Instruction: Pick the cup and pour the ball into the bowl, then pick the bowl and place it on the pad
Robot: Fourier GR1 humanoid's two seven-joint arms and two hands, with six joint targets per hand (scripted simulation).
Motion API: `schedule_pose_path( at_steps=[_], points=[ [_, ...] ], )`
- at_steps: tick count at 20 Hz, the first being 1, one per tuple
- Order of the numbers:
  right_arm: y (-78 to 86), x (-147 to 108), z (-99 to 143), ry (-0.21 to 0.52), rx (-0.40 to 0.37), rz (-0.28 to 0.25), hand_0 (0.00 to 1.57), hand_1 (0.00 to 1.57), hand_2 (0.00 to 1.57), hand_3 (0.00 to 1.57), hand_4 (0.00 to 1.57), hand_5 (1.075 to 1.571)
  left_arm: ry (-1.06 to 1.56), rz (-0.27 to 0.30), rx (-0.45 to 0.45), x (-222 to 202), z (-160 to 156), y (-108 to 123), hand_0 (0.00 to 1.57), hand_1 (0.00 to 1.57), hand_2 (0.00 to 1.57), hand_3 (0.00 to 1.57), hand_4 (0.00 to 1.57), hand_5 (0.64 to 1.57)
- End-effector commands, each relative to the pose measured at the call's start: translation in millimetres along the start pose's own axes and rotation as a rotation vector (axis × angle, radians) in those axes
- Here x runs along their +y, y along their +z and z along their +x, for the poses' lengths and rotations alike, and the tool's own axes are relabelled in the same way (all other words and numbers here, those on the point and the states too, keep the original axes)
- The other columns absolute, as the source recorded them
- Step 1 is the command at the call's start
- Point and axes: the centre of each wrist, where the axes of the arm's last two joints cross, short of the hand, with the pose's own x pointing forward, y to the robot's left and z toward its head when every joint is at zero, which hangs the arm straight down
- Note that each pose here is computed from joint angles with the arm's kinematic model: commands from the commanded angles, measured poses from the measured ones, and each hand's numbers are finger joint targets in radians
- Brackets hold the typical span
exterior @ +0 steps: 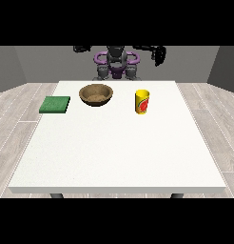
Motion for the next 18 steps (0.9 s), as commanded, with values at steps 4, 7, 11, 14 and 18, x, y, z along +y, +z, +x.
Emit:
schedule_pose_path(
  at_steps=[4,7,11,14,18],
  points=[
    [1.4,-20,23,0.01,-0.086,0.017,0.0,0.0,0.0,0.0,0.0,1.569,-0.025,0.067,-0.029,41,-59,23,0.0,0.0,0.0,0.0,0.0,1.417],
    [0.9,-27,25,0.026,-0.062,0.002,0.0,0.0,0.0,0.0,0.0,1.567,-0.038,0.055,0.012,32,-85,24,0.0,0.0,0.0,0.0,0.0,1.399],
    [5.0,-26,37,0.018,-0.069,-0.003,0.0,0.0,0.0,0.0,0.0,1.568,-0.035,0.064,0.018,41,-119,47,0.0,0.0,0.0,0.0,0.0,1.403],
    [4.8,-55,33,0.005,-0.022,-0.04,0.0,0.0,0.0,0.0,0.0,1.568,-0.031,0.051,0.068,40,-133,58,0.0,0.0,0.0,0.0,0.0,1.425],
    [16.1,-55,30,0.007,-0.055,-0.019,0.0,0.0,0.0,0.0,0.0,1.567,-0.029,0.065,0.073,25,-156,68,0.0,0.0,0.0,0.0,0.0,1.443]
  ],
)
